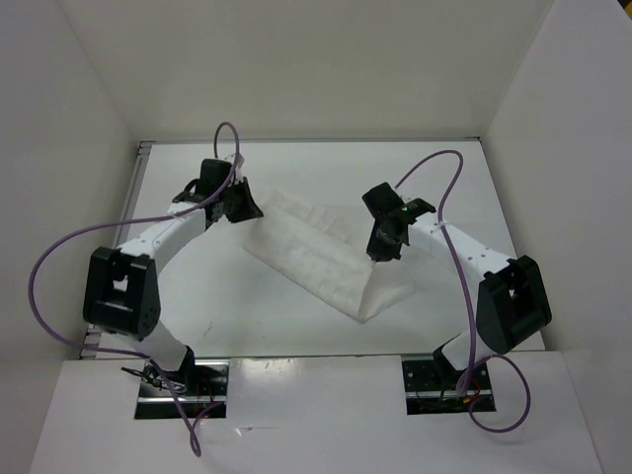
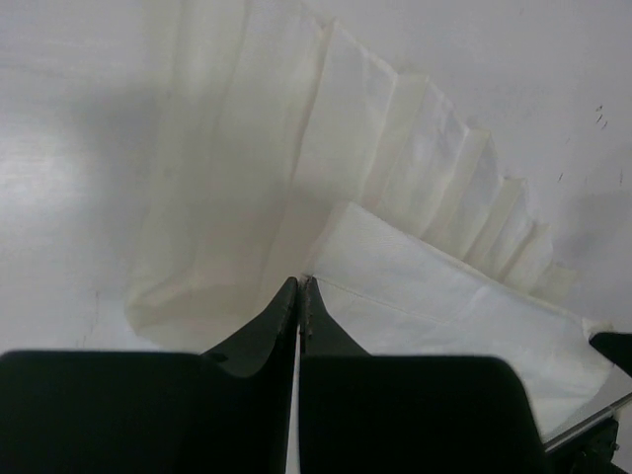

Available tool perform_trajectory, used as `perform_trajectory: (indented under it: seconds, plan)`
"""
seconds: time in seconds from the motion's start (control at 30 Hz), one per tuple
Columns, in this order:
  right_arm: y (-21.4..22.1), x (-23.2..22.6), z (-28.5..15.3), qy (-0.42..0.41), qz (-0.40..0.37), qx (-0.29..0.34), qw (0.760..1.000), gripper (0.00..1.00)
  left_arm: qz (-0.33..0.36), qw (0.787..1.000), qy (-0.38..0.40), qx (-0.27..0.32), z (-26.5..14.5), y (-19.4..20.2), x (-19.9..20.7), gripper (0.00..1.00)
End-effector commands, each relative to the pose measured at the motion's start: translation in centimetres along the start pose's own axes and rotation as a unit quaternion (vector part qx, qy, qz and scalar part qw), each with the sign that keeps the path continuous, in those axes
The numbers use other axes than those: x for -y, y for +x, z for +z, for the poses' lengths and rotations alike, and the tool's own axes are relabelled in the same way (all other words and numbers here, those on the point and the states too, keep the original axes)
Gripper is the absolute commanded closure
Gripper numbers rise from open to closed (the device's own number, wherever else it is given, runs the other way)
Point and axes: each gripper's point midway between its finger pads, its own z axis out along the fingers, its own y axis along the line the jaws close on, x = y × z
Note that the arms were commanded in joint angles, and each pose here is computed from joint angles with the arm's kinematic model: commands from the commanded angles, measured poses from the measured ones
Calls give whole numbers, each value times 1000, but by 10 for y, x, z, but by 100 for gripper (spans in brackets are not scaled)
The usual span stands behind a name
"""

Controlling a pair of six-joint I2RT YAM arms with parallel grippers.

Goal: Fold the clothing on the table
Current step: Fold the skirt

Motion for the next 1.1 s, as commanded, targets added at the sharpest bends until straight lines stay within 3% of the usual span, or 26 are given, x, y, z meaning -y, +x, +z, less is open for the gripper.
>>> perform_trajectory:
  seconds: [0.0,0.03,0.17,0.2,0.27,0.37,0.47,0.7,0.77,1.07]
  plan:
    - [2,20,-4,46,-20,5,999,99,-15,998,-33,52,-49,-3,-9,100]
    - [2,20,-4,46,-20,5,999,99,-19,997,-31,75,-73,-5,-5,100]
    - [5,14,-5,39,-33,7,999,99,-65,995,-45,66,-115,40,-9,100]
    - [10,15,-4,40,-39,3,998,99,-72,993,-29,91,-136,41,-3,100]
    - [11,17,-7,42,-44,2,998,99,-100,990,-42,93,-148,61,-13,100]
    - [11,20,-7,49,-45,1,998,99,-108,985,-49,125,-168,60,-17,100]
    - [5,17,-10,46,-43,11,998,99,-95,987,-59,112,-149,53,-19,100]
    - [-6,13,-13,55,-28,25,998,99,-27,988,-127,84,-58,-3,-30,100]
    - [-15,10,-18,54,-20,42,997,99,-14,985,-140,100,-49,-24,-29,100]
    - [-26,6,-12,65,-10,47,997,99,-9,982,-166,85,-5,-38,-42,100]
